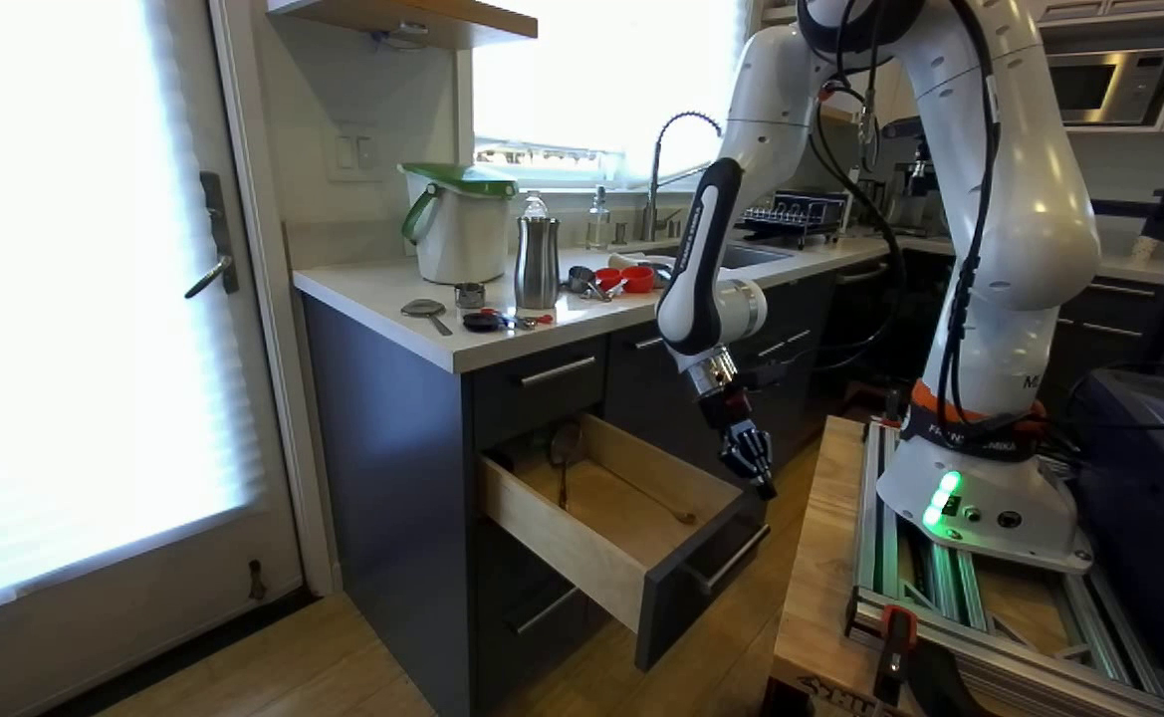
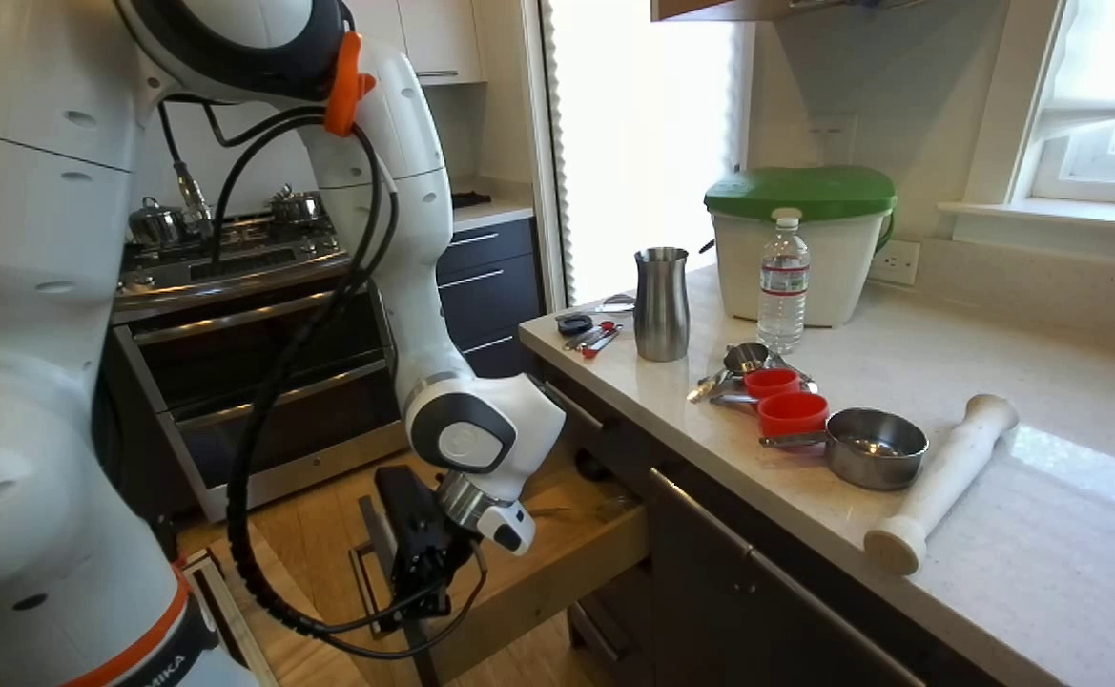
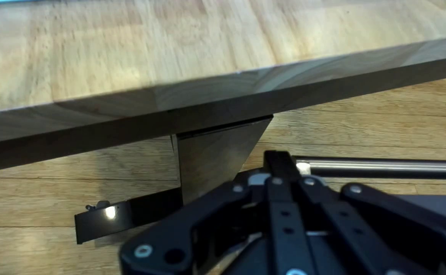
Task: Close the open drawer fully
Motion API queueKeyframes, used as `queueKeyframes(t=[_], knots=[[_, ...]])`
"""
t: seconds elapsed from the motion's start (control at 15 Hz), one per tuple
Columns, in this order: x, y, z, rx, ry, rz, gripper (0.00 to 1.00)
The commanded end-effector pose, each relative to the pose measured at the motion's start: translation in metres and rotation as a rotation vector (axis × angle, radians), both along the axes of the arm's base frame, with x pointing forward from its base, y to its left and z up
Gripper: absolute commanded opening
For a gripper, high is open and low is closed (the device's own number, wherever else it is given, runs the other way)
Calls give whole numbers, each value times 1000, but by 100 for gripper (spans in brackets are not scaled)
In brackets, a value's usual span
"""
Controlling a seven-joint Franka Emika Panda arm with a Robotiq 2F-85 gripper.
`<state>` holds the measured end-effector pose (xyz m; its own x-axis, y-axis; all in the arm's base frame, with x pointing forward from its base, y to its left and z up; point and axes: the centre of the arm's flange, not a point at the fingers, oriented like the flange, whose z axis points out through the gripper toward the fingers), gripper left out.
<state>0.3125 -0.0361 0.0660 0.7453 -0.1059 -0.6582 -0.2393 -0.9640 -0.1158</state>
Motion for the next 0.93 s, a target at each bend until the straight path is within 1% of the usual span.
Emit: queueKeyframes(t=[0.0, 0.07, 0.4, 0.6, 0.87], knots=[[0, -1, -4, 5, -65, 7, 0], [1, 0, -3, 8, -80, 12, 0], [8, 1, 5, 10, -208, 38, 0], [12, 0, 10, 21, -301, 34, 0], [14, -6, 19, 18, -446, 1, 0]])
